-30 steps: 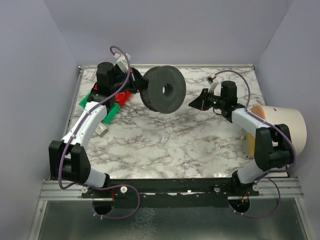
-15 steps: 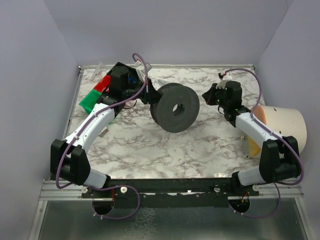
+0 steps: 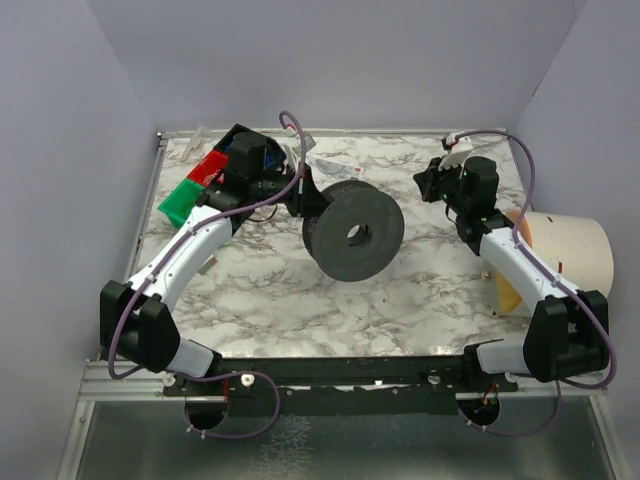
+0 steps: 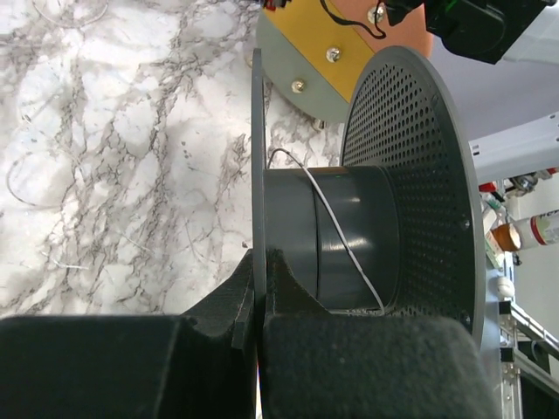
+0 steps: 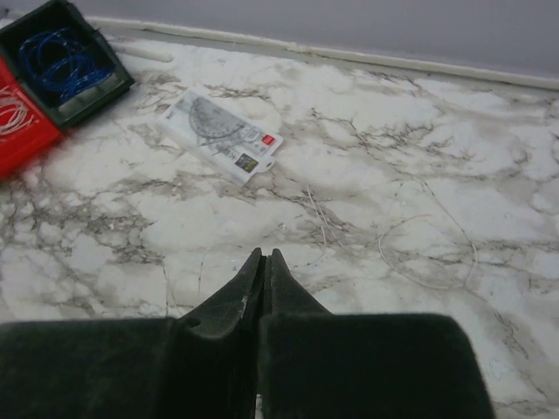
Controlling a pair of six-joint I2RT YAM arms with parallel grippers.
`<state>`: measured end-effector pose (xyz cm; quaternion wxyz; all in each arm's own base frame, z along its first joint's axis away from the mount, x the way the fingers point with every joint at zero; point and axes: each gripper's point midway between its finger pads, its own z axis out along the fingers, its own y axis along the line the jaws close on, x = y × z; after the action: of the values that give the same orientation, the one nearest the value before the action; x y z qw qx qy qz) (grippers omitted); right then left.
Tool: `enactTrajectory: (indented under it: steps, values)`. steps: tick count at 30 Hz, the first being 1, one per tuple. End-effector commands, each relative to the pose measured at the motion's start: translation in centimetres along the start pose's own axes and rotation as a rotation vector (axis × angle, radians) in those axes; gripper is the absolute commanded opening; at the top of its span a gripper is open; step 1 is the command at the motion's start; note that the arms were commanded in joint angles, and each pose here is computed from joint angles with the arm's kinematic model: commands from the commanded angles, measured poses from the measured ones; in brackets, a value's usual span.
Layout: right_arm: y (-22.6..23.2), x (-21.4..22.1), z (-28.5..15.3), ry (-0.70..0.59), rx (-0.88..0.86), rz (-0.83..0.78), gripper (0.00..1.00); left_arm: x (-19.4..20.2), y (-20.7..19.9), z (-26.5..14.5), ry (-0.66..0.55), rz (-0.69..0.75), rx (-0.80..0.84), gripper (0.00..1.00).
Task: Wrap the cables
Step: Wrap the cable around the cable reel.
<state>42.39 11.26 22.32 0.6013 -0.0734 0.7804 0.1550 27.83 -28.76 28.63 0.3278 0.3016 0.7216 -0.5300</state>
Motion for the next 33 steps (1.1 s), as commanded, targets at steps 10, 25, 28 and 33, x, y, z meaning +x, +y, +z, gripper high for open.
enactTrajectory:
  steps: [10,25,28,33]
  values:
    - [9.7,5.3,-5.8,0.097,-0.877,-0.347,0.34,-10.7,-3.8,-1.6,-0.146,0.248,-0.044,0.00]
    - [13.4,7.6,-10.7,0.031,-1.300,-0.199,1.00,-14.7,-7.2,-2.3,-0.231,0.288,0.038,0.00]
    - [14.0,7.9,-10.9,0.050,-1.347,-0.148,1.00,-14.7,-7.7,-2.2,-0.242,0.270,0.070,0.00]
    - [16.5,9.0,-11.2,0.083,-1.422,-0.156,1.00,-14.6,-7.8,-2.0,-0.250,0.244,0.096,0.00]
